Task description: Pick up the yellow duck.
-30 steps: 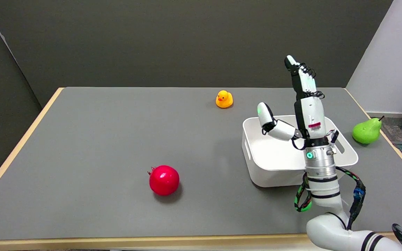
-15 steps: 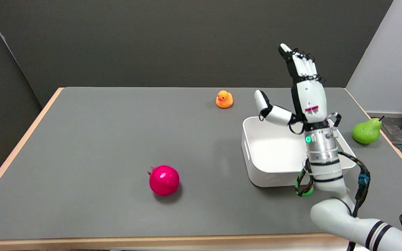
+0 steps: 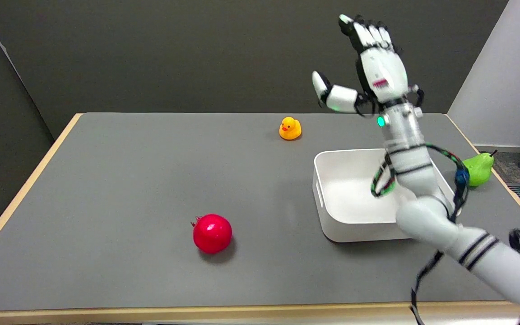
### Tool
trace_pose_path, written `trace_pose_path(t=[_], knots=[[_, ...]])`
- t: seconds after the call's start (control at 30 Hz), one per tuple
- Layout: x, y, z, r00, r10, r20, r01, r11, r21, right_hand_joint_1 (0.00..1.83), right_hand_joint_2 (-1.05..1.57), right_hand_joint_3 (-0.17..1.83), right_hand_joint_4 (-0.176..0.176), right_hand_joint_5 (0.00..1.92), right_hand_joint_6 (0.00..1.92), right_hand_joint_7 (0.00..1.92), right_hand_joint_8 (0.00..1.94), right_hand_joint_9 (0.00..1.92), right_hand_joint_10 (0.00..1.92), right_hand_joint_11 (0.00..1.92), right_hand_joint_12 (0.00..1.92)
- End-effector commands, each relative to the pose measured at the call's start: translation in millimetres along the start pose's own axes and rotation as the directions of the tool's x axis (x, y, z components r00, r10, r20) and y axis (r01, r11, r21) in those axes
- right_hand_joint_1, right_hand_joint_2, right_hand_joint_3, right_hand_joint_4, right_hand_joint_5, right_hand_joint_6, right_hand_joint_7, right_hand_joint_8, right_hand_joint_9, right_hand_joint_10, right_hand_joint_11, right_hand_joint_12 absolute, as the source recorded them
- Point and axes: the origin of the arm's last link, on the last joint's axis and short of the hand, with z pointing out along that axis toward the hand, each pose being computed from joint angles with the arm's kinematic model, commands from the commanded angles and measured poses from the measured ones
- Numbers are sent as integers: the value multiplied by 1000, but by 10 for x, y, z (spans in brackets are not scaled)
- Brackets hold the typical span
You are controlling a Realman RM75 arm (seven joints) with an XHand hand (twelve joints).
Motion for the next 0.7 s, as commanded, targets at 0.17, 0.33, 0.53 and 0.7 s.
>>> trace_pose_path(t=[0.17, 0.33, 0.53, 0.7], knots=[[-773, -151, 1294, 898, -33, 439, 39, 999, -6, 562, 651, 835, -83, 177, 369, 278, 400, 128, 833, -1, 926], [-1114, 86, 1225, 815, 51, 577, 13, 994, -107, 549, 646, 820, -82, 164, 353, 227, 355, 90, 787, -1, 908], [-1292, 275, 1092, 770, 51, 636, 57, 987, -149, 532, 643, 824, -86, 139, 338, 187, 343, 62, 758, -1, 876], [-1324, 302, 1053, 757, 44, 652, 68, 987, -146, 530, 643, 818, -90, 137, 334, 183, 341, 56, 756, -1, 867]])
